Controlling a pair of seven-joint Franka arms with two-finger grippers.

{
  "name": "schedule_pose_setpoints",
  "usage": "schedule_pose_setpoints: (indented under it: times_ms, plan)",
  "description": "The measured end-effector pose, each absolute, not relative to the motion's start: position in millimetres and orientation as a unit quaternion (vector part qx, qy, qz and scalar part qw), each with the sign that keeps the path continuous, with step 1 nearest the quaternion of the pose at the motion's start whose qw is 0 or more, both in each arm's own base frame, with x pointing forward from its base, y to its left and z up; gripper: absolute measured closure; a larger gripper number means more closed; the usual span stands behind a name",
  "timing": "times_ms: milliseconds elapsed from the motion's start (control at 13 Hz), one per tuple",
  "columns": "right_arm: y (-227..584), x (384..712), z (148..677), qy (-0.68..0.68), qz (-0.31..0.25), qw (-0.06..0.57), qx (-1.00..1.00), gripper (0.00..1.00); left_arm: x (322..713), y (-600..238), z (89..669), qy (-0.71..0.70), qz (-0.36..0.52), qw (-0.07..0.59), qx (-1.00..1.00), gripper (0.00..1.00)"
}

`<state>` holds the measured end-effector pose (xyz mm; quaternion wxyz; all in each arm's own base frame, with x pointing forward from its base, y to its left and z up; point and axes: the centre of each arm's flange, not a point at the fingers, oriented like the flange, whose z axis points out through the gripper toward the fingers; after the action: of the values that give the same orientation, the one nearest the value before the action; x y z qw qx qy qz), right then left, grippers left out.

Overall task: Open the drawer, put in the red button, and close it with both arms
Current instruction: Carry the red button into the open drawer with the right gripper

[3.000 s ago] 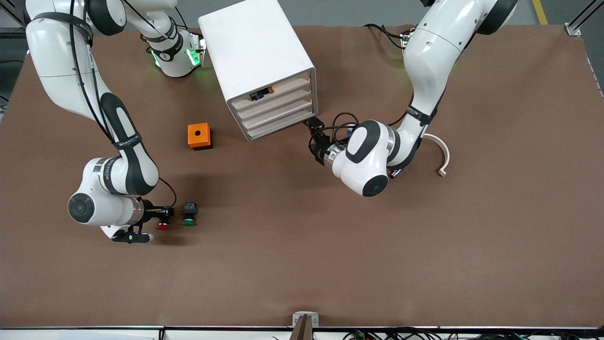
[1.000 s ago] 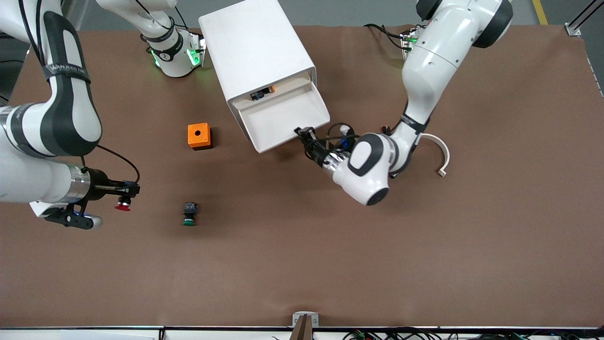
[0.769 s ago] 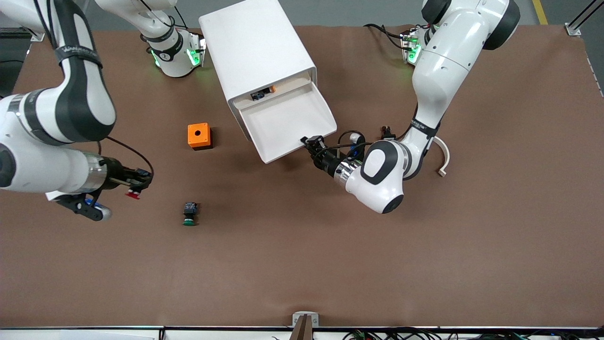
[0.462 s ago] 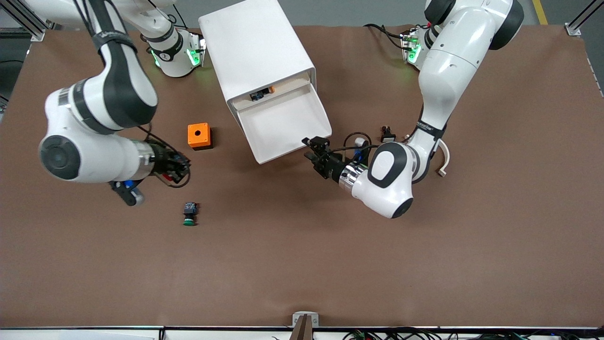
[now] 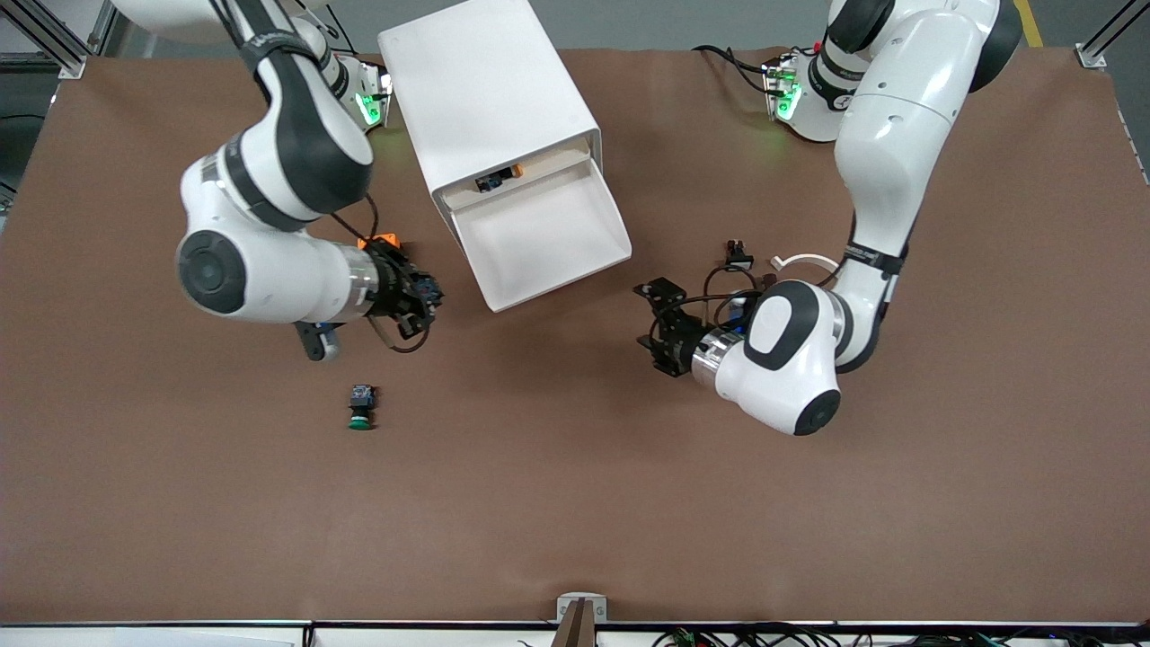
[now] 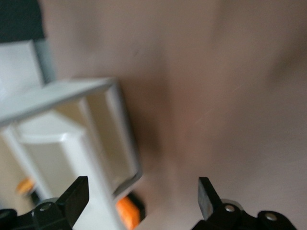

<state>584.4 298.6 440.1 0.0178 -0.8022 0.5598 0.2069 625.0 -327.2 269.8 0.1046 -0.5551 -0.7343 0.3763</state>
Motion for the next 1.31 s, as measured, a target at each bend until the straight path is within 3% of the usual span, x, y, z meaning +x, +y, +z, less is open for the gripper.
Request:
schedule_pose_setpoints:
  times_ms: [154, 615, 1077, 1308]
  plan:
    - [342.1, 562.8, 424.8, 0.574, 0.196, 0.017, -0.795, 0.58, 640.4, -293.5, 285.4, -0.735, 0.315, 0.099, -0.592, 0.0]
    - [408.7, 509.7, 383.0, 0.593, 0.177, 0.016, -0.785, 0.58, 680.6, -181.4, 335.4, -0.711, 0.255, 0.039, -0.655, 0.0]
    - [437.7, 475.3, 355.3, 0.613, 0.159, 0.027, -0.773, 0.58, 681.0, -167.0, 376.9, -0.607, 0.17, 0.035, -0.775, 0.0]
    - [438.3, 474.5, 353.2, 0.617, 0.157, 0.03, -0.771, 0.58, 682.8, -160.1, 386.2, -0.518, 0.145, 0.028, -0.842, 0.0]
